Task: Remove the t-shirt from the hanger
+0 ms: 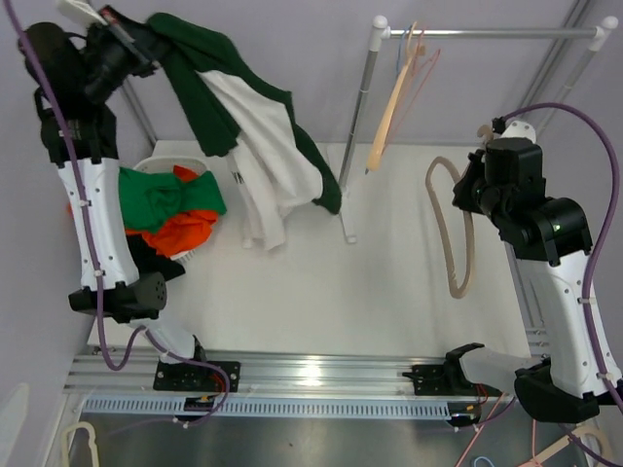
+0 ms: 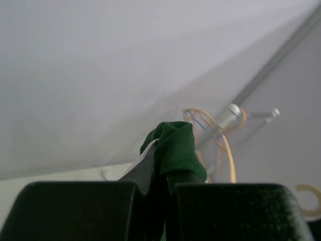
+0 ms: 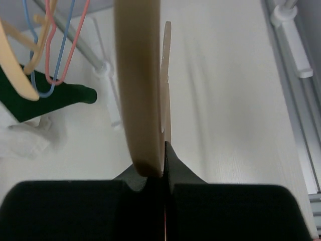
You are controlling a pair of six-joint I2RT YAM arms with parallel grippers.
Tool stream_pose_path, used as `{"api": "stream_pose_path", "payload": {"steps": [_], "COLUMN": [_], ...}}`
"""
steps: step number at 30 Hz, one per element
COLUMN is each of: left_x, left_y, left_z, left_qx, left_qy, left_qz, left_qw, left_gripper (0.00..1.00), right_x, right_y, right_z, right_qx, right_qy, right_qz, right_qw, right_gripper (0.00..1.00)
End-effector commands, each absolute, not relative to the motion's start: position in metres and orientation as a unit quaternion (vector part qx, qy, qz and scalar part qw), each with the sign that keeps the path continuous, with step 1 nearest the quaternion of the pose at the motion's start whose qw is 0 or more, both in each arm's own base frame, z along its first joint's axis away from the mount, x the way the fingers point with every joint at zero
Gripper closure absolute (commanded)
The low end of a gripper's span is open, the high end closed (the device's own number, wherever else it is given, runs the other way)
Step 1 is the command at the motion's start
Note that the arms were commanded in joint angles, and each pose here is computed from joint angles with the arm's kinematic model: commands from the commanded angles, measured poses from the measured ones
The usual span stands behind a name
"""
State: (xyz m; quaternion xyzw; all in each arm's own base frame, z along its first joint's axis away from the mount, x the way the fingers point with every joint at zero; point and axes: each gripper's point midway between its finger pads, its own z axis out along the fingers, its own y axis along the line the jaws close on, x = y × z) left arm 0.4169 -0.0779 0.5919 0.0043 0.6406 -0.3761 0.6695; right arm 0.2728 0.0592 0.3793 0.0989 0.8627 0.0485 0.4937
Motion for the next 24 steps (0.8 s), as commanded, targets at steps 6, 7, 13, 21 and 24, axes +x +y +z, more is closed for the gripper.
{"api": "stream_pose_path", "payload": {"steps": [6, 7, 13, 21, 24], "left_x": [0.343, 0.334, 0.337, 0.365, 0.370], "left_y": [0.018, 0.036, 0.087, 0.133, 0.144], "left_z": [0.707, 0.714, 0.689, 0.544, 0.470], "left_qx": [0.006, -0.007, -0.064, -0.232, -0.294], "left_qy": [0.490, 0.479, 0.512, 0.604, 0.640], "left_qz": [-0.282, -0.253, -0.193, -0.185, -0.180], "left_qw": [0.825, 0.840, 0.834, 0.739, 0.687], "left_gripper": [0.99, 0.99, 0.99, 0.99, 0.99], "right_x": [0.333, 0.343, 0.366, 0.398, 0.405], "right_y": [0.037, 0.039, 0.050, 0.052, 0.058], "right_z": [0.423, 0.415, 0.420, 0.454, 0.457], "right_qx": [0.145, 0.143, 0.146, 0.153, 0.152], "right_qy": [0.811, 0.819, 0.813, 0.789, 0.788], "right_qz": [0.012, 0.006, 0.026, 0.031, 0.045], "right_qw": [0.567, 0.556, 0.563, 0.594, 0.595], "right_gripper": [1.00, 1.00, 1.00, 1.00, 1.00]}}
